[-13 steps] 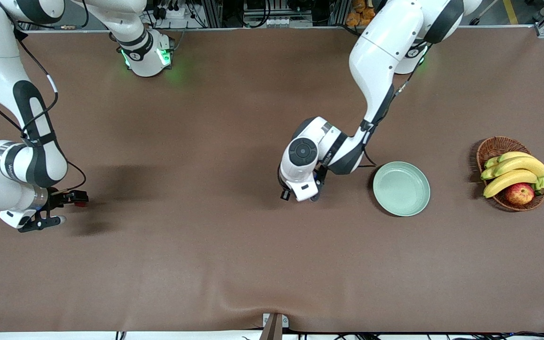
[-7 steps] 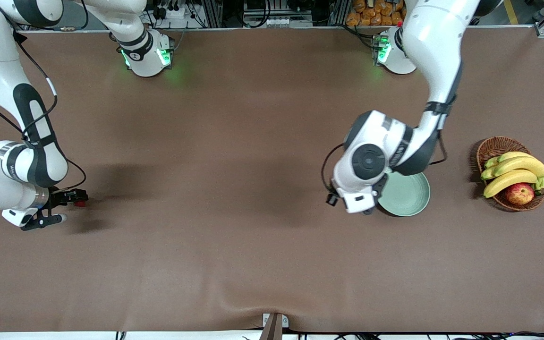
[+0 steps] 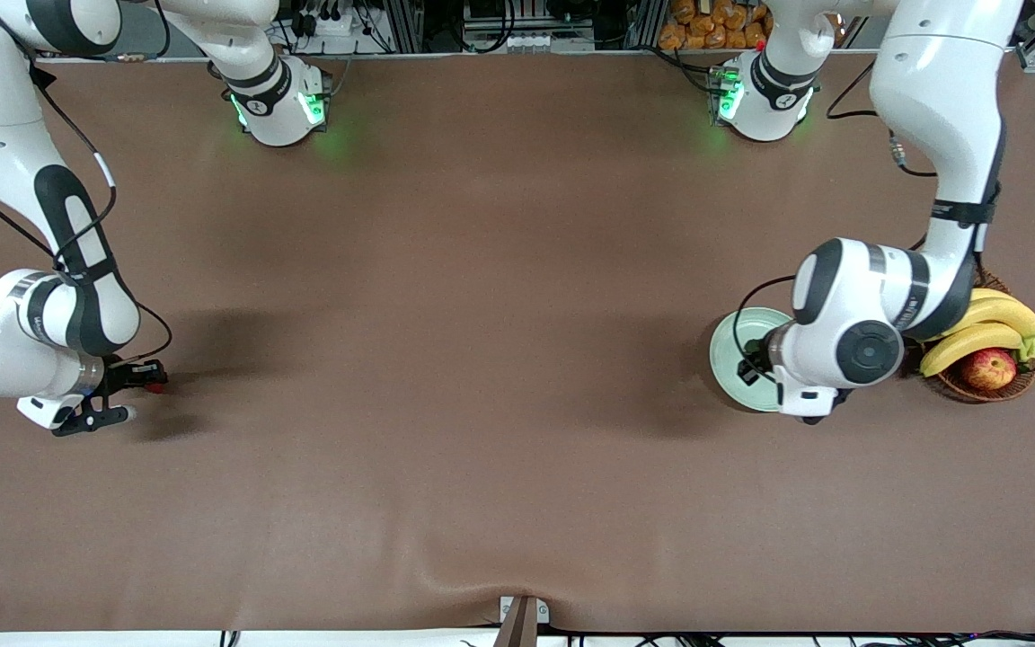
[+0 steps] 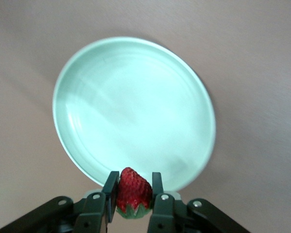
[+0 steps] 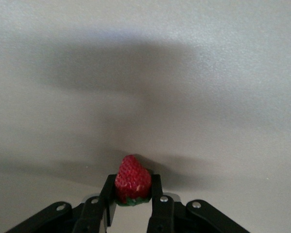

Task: Collect all strawberries into plate
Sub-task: 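Drop the strawberry on the plate while the right gripper grasps another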

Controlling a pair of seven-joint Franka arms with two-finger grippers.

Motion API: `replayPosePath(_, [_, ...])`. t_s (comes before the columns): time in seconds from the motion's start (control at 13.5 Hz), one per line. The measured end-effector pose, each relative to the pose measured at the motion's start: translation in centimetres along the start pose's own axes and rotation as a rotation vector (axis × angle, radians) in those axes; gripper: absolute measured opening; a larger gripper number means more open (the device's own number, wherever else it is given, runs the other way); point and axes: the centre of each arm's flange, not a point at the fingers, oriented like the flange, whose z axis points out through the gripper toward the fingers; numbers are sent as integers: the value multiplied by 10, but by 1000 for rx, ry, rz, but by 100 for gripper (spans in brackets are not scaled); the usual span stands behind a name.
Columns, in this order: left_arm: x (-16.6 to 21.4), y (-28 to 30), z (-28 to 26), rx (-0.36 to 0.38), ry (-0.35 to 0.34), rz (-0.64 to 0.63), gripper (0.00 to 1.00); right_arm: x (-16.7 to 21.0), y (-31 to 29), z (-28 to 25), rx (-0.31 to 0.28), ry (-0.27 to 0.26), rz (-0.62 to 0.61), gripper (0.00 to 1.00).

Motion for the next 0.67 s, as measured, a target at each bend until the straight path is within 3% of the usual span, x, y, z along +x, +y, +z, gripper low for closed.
replayPosePath(0.22, [16,-8,24,-23,10,48,31,10,-9,-22,25,-27,0,32])
replayPosePath(0.59, [38,-17,72,-20,-15,117,32,39,-66,-95,103,-84,106,32])
replayPosePath(0.67, [41,-19,72,-23,-15,136,38,46,-83,-106,120,-87,136,32])
